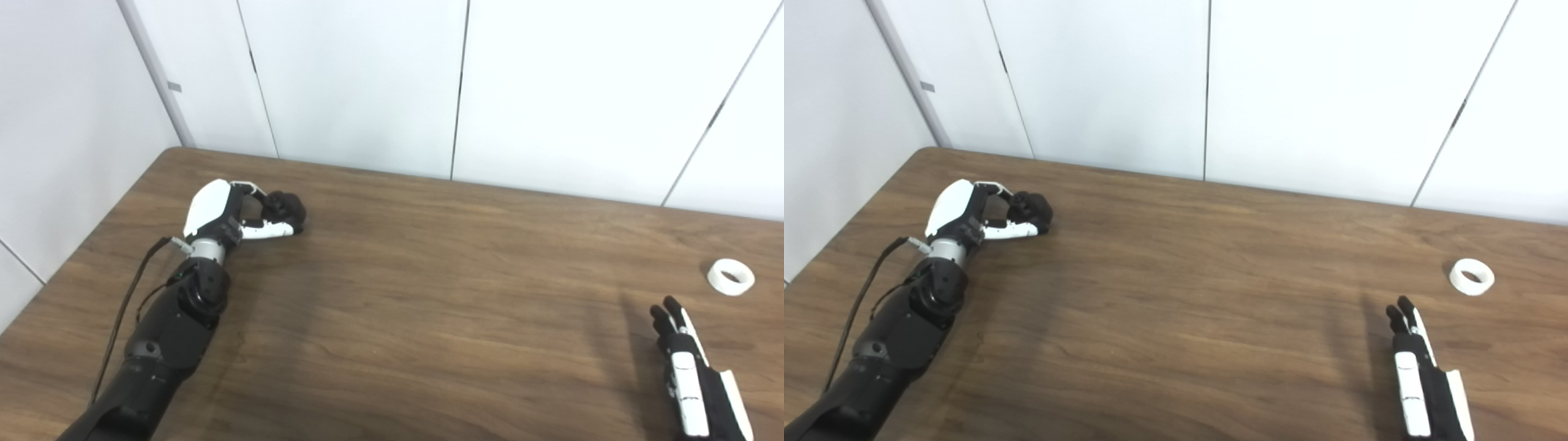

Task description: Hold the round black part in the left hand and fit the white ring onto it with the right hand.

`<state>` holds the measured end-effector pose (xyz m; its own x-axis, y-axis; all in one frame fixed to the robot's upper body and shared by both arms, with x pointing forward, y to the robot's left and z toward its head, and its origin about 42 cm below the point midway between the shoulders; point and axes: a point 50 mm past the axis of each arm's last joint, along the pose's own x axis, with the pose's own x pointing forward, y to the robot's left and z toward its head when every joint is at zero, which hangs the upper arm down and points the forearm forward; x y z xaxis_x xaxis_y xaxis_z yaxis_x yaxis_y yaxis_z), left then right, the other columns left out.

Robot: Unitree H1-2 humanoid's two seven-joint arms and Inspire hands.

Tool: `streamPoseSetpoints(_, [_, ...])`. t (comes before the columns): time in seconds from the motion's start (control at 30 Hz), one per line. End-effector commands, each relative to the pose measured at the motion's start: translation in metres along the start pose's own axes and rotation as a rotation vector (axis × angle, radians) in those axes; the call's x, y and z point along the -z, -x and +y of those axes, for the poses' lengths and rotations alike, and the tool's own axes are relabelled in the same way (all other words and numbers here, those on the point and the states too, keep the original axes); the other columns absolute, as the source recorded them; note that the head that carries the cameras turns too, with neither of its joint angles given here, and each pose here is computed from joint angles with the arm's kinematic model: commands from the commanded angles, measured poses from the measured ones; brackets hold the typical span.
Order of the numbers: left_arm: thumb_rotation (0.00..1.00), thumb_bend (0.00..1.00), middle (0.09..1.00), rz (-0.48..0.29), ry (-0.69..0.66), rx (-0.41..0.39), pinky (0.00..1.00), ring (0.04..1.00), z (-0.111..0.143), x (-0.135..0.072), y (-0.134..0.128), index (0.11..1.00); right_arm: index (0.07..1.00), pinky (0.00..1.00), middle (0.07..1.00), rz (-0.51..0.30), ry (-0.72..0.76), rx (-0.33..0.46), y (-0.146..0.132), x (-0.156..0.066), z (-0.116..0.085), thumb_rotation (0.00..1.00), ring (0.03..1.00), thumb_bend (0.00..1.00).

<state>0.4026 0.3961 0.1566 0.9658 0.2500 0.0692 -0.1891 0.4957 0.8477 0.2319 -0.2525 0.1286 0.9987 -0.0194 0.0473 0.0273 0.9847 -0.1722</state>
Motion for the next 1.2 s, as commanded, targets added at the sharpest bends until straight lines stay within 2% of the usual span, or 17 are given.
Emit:
streamPoseSetpoints(0.0, [0.05,0.52,0.767,-0.092,-0.03,-0.078,1.0,0.884,0.02,-0.02,-0.008,0.486,0.961,1.0,0.944,-0.027,0.009,-0.003,0.007,-0.002,-0.001,1.0,0.97,0.36])
streamPoseSetpoints(0.2, [0.05,0.52,0.766,-0.196,-0.1,-0.073,1.0,0.857,0.01,-0.039,0.008,0.486,0.955,1.0,0.936,-0.032,0.026,0.002,0.004,-0.002,0.001,1.0,0.962,0.39])
streamPoseSetpoints(0.4, [0.06,0.52,0.771,-0.298,-0.129,-0.066,1.0,0.889,-0.005,-0.066,0.029,0.486,0.944,0.99,0.929,-0.033,0.031,0.0,0.002,0.0,0.004,1.0,0.951,0.39])
streamPoseSetpoints(0.63, [0.05,0.52,0.764,-0.436,-0.165,-0.056,1.0,0.883,-0.026,-0.096,0.056,0.486,0.942,1.0,0.927,-0.033,0.03,0.006,0.0,0.002,0.008,1.0,0.956,0.4])
streamPoseSetpoints(0.97, [0.05,0.52,0.762,-0.556,-0.143,0.002,1.0,0.878,-0.056,-0.127,0.091,0.485,0.931,0.97,0.915,-0.05,0.027,0.008,-0.006,0.005,0.016,1.0,0.939,0.46])
streamPoseSetpoints(1.17, [0.06,0.52,0.753,-0.593,-0.124,0.03,1.0,0.871,-0.073,-0.137,0.113,0.485,0.922,0.94,0.904,-0.058,0.042,0.018,-0.009,0.004,0.019,1.0,0.929,0.48])
